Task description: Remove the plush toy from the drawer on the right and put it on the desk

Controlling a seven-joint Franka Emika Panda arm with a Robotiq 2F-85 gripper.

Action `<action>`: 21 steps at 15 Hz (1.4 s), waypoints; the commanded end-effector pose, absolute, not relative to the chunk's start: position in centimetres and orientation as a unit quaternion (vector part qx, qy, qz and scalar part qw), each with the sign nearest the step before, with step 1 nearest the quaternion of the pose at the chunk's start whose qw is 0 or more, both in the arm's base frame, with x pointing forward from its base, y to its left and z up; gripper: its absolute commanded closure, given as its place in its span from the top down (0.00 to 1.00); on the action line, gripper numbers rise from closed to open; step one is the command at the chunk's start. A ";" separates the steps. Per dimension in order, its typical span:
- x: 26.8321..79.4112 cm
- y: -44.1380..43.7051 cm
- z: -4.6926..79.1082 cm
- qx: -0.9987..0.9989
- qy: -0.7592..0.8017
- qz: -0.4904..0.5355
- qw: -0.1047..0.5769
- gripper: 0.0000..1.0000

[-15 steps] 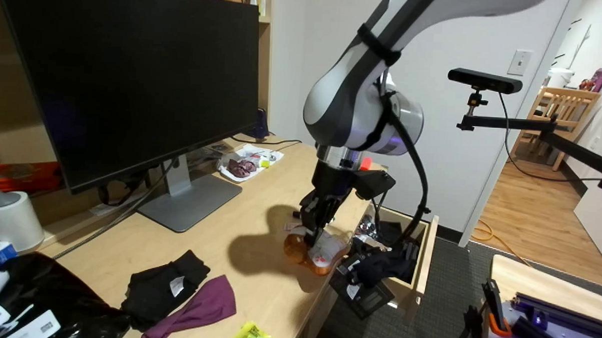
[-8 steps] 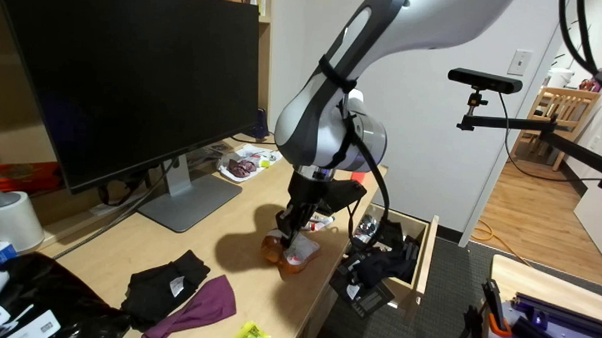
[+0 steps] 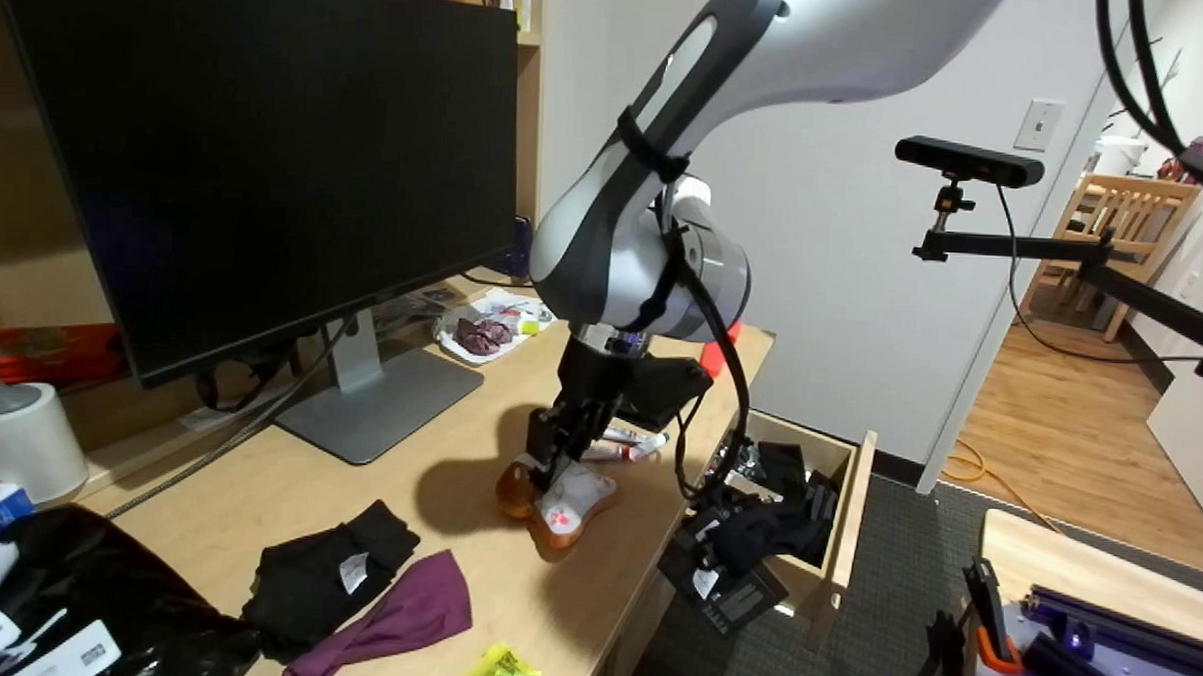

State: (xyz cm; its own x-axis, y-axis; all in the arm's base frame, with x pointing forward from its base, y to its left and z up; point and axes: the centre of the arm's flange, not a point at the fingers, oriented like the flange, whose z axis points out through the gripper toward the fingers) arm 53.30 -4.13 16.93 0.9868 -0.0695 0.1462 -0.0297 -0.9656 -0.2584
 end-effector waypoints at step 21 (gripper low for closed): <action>50.3 2.7 27.5 -0.997 -0.031 -0.068 -0.014 1.00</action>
State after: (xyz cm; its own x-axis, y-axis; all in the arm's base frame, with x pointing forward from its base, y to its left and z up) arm 51.67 0.80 25.50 0.9855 0.0472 0.1629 0.0546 -0.9977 -0.0413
